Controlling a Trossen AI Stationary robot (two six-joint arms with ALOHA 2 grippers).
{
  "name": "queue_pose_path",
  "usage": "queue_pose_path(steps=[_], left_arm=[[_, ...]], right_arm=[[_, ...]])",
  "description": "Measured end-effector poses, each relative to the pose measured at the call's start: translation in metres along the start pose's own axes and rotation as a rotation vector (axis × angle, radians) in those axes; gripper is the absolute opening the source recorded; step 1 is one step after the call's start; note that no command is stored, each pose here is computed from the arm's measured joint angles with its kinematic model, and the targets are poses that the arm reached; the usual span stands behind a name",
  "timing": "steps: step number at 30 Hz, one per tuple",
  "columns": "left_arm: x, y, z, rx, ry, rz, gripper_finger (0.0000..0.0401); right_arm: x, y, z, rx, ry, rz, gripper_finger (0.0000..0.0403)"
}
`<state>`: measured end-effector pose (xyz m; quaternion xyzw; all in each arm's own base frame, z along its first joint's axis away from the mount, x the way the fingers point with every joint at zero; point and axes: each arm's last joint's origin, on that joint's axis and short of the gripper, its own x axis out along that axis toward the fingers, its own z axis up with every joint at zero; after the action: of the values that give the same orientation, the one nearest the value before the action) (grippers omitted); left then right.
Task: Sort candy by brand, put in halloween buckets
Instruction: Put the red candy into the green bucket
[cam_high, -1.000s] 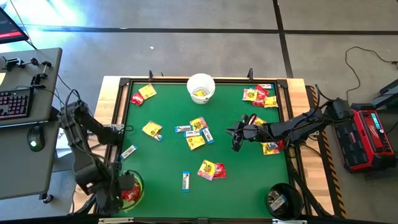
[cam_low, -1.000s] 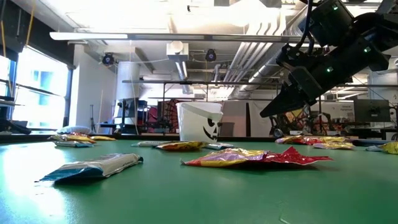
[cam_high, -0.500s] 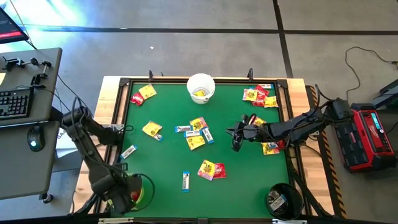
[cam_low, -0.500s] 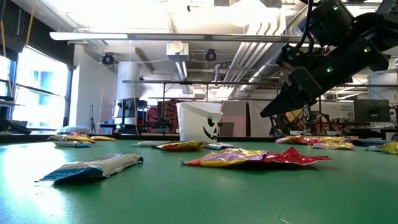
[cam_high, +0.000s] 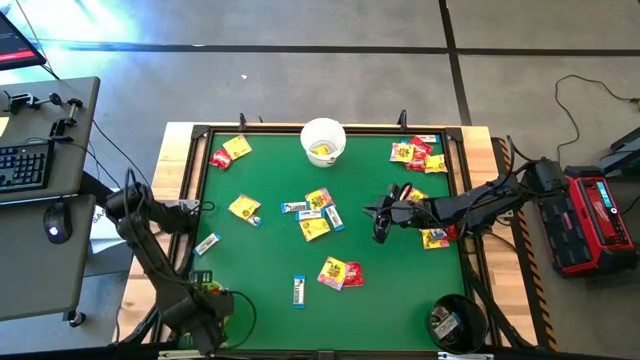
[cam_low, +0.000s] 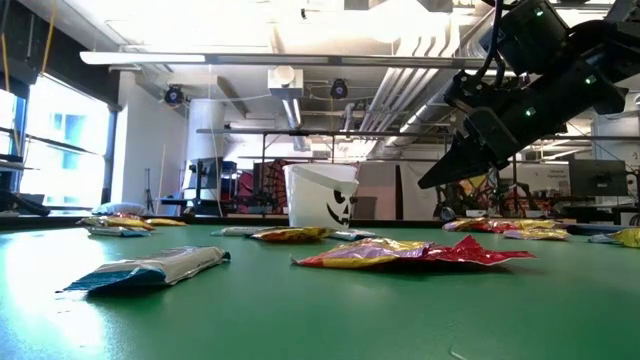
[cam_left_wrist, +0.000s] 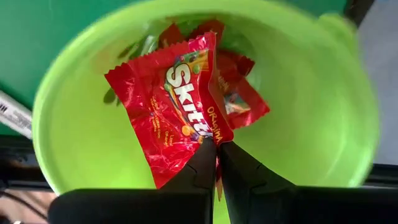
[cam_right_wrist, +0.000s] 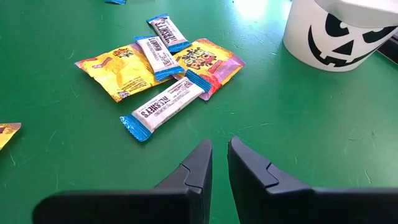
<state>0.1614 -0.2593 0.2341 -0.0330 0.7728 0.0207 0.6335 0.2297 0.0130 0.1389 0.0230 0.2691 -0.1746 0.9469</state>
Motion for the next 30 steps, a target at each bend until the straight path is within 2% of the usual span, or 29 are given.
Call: queue_pose_path(steps=[9, 13, 22, 27, 30], left_arm=[[0.012, -0.007, -0.001, 0.005, 0.021, 0.041, 0.0007], [0.015, -0.007, 0.0, -0.04, 0.026, 0.055, 0.0013], [0.002, -0.006, 0.0, -0.15, 0.052, 0.059, 0.0073], [-0.013, -0.004, 0.0, -0.147, 0.058, 0.071, 0.0103], [-0.021, -0.003, 0.0, -0.109, 0.042, 0.089, 0.0107]], right_arm=[[0.0, 0.0, 0.0, -0.001, 0.001, 0.0, 0.0042], [0.0, 0.0, 0.0, -0.009, 0.003, -0.001, 0.0042], [0.0, 0.0, 0.0, -0.009, 0.003, -0.001, 0.0042], [0.0, 0.0, 0.0, -0.007, 0.002, 0.0, 0.0042], [0.0, 0.0, 0.0, 0.0, 0.001, 0.0, 0.0042]])
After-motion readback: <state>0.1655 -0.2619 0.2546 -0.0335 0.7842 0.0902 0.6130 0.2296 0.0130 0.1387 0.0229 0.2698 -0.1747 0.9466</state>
